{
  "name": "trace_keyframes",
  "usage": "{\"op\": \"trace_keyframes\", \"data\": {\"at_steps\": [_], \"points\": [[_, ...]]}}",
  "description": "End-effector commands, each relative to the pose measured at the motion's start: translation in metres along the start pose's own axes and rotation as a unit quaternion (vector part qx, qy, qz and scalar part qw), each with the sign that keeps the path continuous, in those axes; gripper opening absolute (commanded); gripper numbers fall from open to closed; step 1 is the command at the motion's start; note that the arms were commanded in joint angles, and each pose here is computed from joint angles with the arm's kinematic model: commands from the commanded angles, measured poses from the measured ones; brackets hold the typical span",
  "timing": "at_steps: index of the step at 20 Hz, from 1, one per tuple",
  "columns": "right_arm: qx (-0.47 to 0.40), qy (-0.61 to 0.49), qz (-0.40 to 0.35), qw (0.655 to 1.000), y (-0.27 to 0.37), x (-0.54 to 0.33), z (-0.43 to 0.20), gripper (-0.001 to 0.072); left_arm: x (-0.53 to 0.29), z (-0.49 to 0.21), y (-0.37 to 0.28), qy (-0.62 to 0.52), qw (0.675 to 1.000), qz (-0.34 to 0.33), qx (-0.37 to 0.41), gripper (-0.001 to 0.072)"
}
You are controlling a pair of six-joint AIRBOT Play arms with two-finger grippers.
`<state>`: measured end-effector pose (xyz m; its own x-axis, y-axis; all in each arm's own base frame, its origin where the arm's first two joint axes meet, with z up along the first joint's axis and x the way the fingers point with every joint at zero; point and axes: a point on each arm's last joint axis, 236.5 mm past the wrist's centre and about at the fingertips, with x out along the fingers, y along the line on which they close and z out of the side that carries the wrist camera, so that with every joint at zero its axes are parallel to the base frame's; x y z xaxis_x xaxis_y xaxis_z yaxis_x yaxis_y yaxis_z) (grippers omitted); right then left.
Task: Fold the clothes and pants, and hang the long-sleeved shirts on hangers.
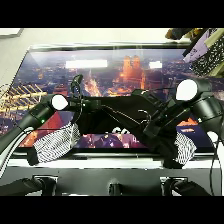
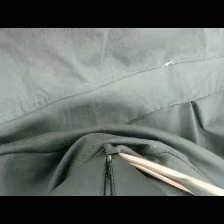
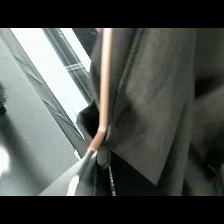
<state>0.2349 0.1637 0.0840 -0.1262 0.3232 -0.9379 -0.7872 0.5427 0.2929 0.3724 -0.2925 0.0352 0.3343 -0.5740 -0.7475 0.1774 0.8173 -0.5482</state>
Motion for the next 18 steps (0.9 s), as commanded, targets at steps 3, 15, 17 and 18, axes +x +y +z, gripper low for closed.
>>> {"op": "trace_keyframes", "data": {"at_steps": [3,15,17,18], "points": [[0.029,0.026,-0.005,0.999,-0.003,0.007,-0.006,0.0027,-0.016,-0.001,-0.005,0.016,0.999,0.012,0.038,0.0021],[0.055,0.014,-0.016,0.998,0.001,-0.002,-0.008,0.0027,-0.029,0.019,-0.009,-0.01,0.998,0.018,0.056,0.0021],[0.054,-0.018,-0.02,0.998,-0.005,0.003,0.012,0.0027,-0.045,0.032,-0.029,-0.028,0.997,0.002,0.066,0.0021],[0.055,-0.022,-0.012,0.998,-0.006,0.008,0.018,0.0027,-0.055,0.037,-0.039,-0.032,0.997,-0.005,0.073,0.0021]]}}
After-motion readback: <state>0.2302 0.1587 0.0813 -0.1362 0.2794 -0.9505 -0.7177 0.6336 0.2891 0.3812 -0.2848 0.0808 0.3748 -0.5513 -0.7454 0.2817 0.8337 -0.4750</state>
